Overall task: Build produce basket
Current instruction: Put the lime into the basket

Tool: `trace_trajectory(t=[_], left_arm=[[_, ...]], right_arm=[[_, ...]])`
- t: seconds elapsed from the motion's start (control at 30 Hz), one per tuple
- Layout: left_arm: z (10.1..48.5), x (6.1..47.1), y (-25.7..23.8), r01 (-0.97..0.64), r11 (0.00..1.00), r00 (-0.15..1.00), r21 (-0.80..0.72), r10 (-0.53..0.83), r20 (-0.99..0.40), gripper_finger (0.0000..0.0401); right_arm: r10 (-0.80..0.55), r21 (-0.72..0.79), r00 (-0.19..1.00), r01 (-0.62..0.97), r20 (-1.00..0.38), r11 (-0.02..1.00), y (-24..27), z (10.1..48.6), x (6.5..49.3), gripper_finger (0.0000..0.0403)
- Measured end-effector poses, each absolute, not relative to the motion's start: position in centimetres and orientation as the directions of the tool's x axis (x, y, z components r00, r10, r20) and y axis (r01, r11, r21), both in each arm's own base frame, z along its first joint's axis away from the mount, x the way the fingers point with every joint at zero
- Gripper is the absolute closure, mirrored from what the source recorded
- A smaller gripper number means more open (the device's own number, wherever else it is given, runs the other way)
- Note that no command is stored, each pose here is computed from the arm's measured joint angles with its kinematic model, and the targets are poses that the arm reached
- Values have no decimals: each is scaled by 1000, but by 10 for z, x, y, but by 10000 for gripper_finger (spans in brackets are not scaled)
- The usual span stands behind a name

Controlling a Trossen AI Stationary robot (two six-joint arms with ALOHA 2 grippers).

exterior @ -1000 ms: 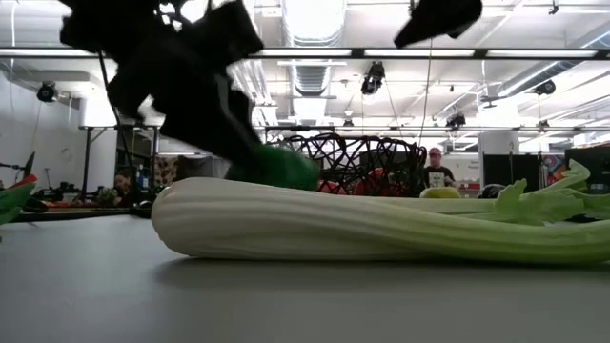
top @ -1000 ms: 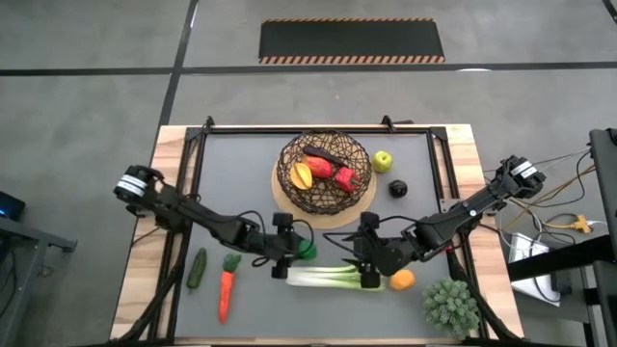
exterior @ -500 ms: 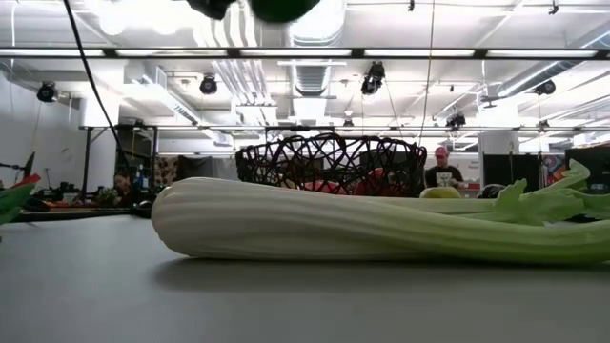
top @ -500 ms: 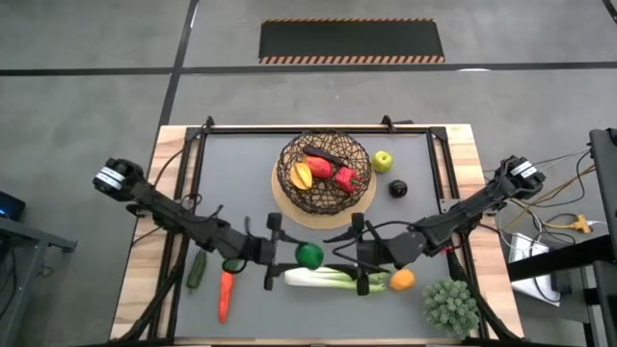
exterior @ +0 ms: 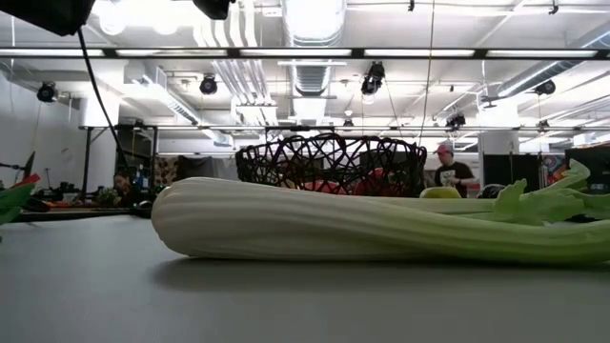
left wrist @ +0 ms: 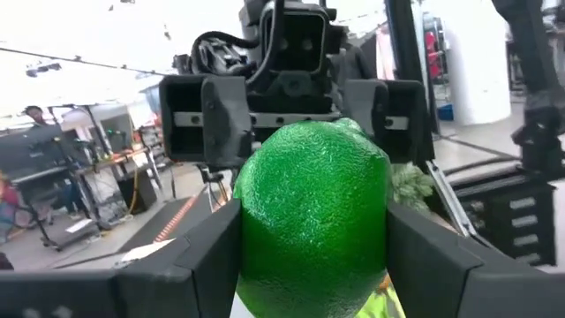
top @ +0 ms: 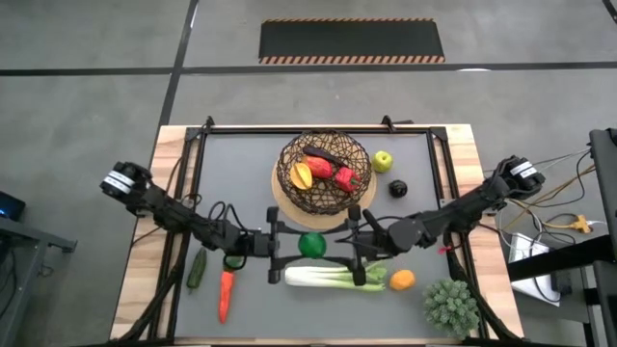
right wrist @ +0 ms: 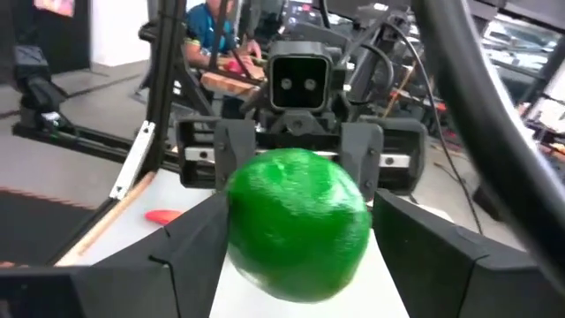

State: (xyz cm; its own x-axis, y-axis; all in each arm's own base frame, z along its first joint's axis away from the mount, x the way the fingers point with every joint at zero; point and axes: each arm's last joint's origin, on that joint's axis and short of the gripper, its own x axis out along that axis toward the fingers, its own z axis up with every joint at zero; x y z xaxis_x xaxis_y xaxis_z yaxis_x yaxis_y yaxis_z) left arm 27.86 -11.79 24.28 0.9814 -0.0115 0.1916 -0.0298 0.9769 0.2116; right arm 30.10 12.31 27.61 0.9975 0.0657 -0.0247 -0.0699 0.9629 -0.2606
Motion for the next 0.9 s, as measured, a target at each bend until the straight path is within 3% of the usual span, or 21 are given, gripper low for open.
trace_trajectory(t=[0.4,0.63,0.9], left_arm=[[242,282,-111,-92,978,977,186,53,205,183],[242,282,-110,-95,978,978,185,57,202,150],[238,280,-109,-86,986,980,144,58,188,105]], right_arm=[[62,-231,998,-60,1,971,114,273,308,178],[61,-226,998,-60,-2,972,112,272,309,217],[55,-211,998,-56,-14,976,111,270,310,223]])
